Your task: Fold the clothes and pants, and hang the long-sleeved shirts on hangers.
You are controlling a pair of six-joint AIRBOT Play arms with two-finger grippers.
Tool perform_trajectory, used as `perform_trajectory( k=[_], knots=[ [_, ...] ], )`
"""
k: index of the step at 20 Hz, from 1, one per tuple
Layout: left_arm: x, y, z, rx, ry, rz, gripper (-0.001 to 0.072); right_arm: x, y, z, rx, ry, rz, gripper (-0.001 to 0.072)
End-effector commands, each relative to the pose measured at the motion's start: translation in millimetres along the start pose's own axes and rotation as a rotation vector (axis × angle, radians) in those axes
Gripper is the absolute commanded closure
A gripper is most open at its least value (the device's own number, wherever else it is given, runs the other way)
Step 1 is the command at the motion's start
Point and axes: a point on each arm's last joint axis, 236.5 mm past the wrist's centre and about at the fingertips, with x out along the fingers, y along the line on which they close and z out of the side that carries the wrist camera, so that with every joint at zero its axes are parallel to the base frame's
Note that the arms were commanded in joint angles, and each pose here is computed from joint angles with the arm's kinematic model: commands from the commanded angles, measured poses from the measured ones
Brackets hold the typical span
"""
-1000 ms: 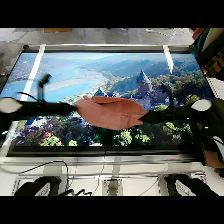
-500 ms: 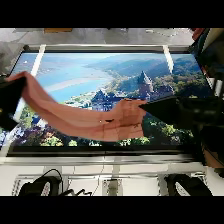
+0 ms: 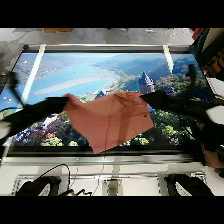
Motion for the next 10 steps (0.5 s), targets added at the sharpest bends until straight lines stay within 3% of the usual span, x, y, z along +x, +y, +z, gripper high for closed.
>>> perform_trajectory(
  k=[1, 6, 10],
  knots=[
    [92.9, 23.5, -50.1, -0.202, 0.083, 0.035, 0.0691, 46.0, -104.5, 24.9, 0.174, -0.152, -0.19, 0.0692],
    [140.7, -1.2, -87.0, -0.132, 0.21, -0.002, 0.0692, 58.0, -158.1, 40.4, 0.153, -0.176, -0.313, 0.0692],
    [107.5, -2.5, -151.2, -0.047, 0.531, -0.041, 0.0692, 23.0, -189.9, -14.1, 0.047, 0.169, -0.416, 0.0691]
  ],
)
